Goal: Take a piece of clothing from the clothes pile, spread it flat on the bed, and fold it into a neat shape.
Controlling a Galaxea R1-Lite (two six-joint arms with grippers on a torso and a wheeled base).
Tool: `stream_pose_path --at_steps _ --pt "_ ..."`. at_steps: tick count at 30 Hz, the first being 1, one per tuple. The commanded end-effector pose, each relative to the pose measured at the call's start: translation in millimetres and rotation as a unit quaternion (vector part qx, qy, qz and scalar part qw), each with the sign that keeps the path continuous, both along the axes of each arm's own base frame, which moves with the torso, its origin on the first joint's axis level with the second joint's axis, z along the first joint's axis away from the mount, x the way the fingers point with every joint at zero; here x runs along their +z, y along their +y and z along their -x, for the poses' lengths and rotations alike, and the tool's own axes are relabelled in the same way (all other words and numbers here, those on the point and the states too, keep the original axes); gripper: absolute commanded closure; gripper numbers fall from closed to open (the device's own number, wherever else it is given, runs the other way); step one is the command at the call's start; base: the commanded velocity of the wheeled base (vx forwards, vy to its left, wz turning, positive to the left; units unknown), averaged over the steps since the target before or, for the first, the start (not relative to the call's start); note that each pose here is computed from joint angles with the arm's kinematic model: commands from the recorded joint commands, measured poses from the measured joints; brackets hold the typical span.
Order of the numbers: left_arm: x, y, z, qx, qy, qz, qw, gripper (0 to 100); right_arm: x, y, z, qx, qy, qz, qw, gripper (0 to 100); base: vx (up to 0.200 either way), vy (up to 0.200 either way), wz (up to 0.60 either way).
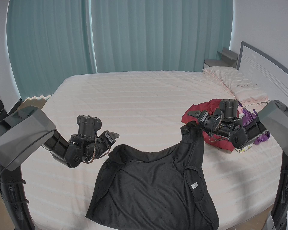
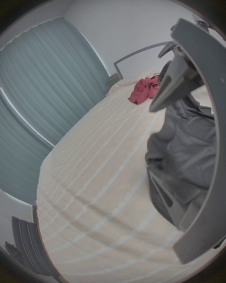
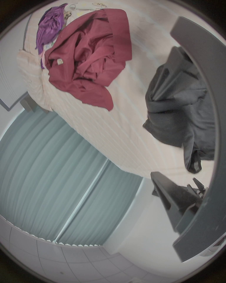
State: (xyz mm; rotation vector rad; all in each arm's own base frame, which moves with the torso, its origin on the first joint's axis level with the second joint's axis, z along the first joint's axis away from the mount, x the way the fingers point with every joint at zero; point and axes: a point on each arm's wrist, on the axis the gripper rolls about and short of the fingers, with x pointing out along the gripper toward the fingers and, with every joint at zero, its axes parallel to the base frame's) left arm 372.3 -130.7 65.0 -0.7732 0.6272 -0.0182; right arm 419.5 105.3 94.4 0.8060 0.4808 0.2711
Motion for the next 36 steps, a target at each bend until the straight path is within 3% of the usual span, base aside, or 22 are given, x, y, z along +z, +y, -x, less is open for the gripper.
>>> stream_pose_path --at_steps 1,5,8,12,14,16,22,26,29,36 --pt "-31.4 5.6 -24.1 0.034 0.021 -0.003 0.9992 0 -31.3 2.7 -20.8 -0.038 0.013 0.017 0.999 0 0.0 0.0 0.0" --pt "-40.7 15.2 -34.1 0.081 0.018 -0.024 0.9962 0 -29.0 -0.7 -29.3 -0.075 0.013 0.039 0.9963 0 0.0 0.0 0.0" --pt "-39.5 26.3 -35.7 0.097 0.019 -0.023 0.9948 0 -39.0 -5.6 -28.5 -0.075 0.038 0.078 0.9934 0 0.0 0.0 0.0" --pt "-32.4 35.6 -29.9 0.105 0.02 -0.021 0.994 0 -40.4 -9.9 -21.6 -0.075 0.053 0.085 0.9921 0 0.0 0.0 0.0" --pt "-24.4 41.8 -13.4 0.092 0.029 -0.013 0.9952 0 -44.9 -13.2 -2.4 -0.061 0.073 0.107 0.9897 0 0.0 0.0 0.0" --pt "-9.2 47.4 16.6 0.055 0.043 0.01 0.9975 0 -57.2 -14.1 22.5 -0.029 0.094 0.162 0.9819 0 0.0 0.0 0.0" --pt "5.8 43.7 76.4 0.01 0.073 0.06 0.9955 0 -66.3 2.8 82.0 0.035 0.127 0.213 0.9681 0 0.0 0.0 0.0" --pt "0.3 42.6 94.9 -0.002 0.092 0.081 0.9924 0 -74.3 16.7 105.7 0.072 0.144 0.237 0.9581 0 0.0 0.0 0.0" --pt "-14.0 45.4 109.2 -0.015 0.097 0.09 0.9911 0 -90.8 29.2 125.4 0.088 0.17 0.266 0.9449 0 0.0 0.0 0.0" --pt "-30.1 43.2 117.0 -0.028 0.111 0.103 0.9881 0 -107.5 34.1 134.3 0.096 0.194 0.287 0.9329 0 -0.086 0.0 0.0"
